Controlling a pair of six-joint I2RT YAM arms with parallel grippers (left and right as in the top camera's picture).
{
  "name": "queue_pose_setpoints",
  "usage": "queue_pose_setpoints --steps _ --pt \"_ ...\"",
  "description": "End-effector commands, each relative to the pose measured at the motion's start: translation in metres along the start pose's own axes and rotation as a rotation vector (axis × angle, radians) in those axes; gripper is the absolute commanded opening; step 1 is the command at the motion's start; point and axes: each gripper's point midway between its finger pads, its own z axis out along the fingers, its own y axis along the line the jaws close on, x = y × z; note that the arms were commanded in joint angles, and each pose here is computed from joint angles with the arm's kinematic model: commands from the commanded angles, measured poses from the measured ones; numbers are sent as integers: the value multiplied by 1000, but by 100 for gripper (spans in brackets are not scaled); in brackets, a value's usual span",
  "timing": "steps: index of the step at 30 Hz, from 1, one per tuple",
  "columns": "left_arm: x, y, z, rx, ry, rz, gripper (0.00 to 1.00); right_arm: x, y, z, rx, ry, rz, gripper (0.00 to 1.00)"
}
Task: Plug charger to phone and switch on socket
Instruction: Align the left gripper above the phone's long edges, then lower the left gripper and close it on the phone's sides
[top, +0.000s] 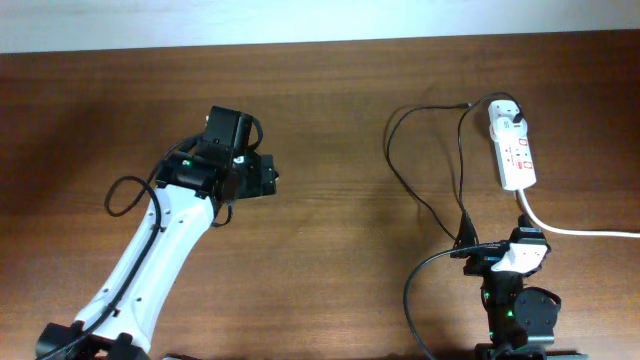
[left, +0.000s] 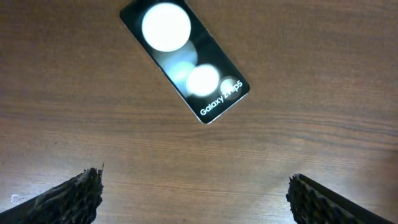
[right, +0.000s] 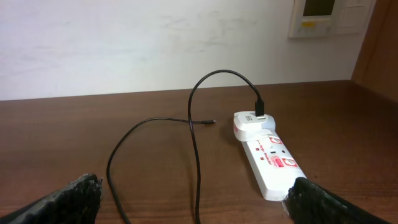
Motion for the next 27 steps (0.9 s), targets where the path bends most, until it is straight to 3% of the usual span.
queue_pose_setpoints --steps 1,8,14,27 --pt "-13 -2 -2 -3 -42 -16 99 2 0 0 5 2 -2 99" --pt "-22 -5 0 8 -67 -47 99 2 0 0 5 2 -2 99" --pt "-41 -25 30 30 1 -44 99 2 0 0 5 2 -2 99" --pt "-39 -26 42 22 27 -61 99 3 0 0 6 4 -2 99"
